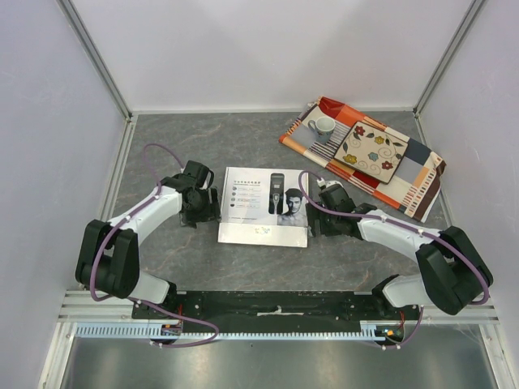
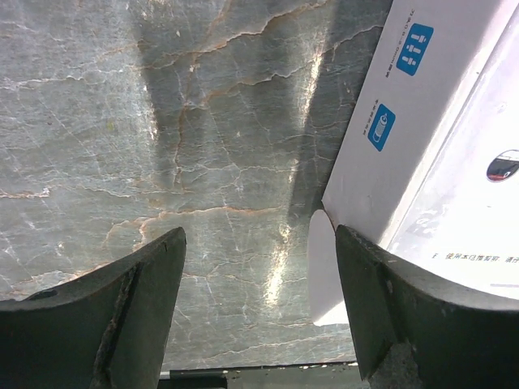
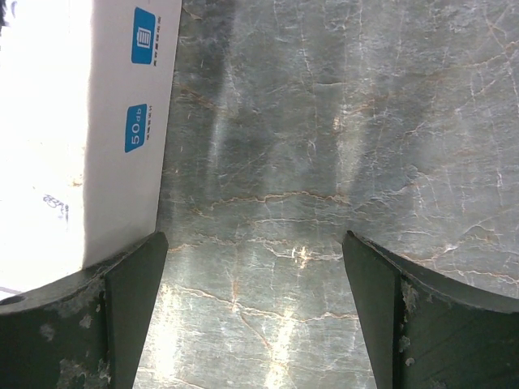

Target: Sort the hair-cutting tools

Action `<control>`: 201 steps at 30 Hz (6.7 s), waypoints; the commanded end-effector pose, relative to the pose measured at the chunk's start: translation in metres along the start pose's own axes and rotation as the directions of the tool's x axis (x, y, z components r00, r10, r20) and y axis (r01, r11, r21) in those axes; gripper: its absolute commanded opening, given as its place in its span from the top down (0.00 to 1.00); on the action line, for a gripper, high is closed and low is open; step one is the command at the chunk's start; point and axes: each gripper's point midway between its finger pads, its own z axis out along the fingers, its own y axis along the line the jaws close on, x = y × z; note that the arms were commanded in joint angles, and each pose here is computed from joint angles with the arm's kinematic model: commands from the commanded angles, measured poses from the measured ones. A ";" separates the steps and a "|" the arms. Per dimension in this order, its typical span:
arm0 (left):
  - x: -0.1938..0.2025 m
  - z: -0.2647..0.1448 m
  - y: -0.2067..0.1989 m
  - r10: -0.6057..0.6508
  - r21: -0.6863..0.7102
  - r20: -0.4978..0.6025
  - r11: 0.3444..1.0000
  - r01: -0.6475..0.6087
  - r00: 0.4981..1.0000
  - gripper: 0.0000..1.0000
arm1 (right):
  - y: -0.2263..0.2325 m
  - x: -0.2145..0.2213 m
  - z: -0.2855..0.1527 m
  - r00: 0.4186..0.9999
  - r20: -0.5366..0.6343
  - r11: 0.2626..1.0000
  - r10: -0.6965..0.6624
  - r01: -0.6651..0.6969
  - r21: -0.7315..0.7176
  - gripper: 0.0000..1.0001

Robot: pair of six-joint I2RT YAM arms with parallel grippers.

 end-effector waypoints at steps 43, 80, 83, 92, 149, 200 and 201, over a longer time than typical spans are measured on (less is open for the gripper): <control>0.031 -0.009 -0.046 0.069 0.303 -0.030 0.951 -0.057 0.997 0.15 | 0.036 0.028 -0.020 0.996 -0.068 0.981 0.064 -0.076 -0.180 0.02; -0.048 -0.018 -0.074 0.040 0.441 0.053 0.896 -0.059 0.998 0.13 | 0.050 -0.073 0.007 0.996 0.059 0.974 0.068 -0.053 -0.221 0.02; -0.048 -0.019 -0.067 0.040 0.424 0.048 0.904 -0.056 0.998 0.13 | 0.043 -0.072 0.008 0.996 0.052 0.974 0.078 -0.065 -0.216 0.02; -0.033 -0.014 -0.054 0.035 0.407 0.017 0.912 -0.039 0.999 0.13 | 0.033 -0.052 0.009 0.997 0.019 0.979 0.070 -0.065 -0.193 0.02; -0.098 -0.073 -0.069 0.075 0.398 0.200 0.905 -0.151 0.977 0.12 | -0.026 -0.089 -0.066 0.980 0.176 0.991 -0.097 0.078 0.111 0.02; -0.195 0.075 -0.252 0.195 0.631 0.186 0.728 -0.269 0.963 0.00 | 0.204 -0.014 -0.016 0.954 0.177 0.903 -0.241 0.287 -0.319 0.02; -0.193 0.076 -0.252 0.204 0.631 0.184 0.726 -0.274 0.962 0.00 | 0.202 -0.017 -0.013 0.956 0.180 0.909 -0.233 0.280 -0.309 0.02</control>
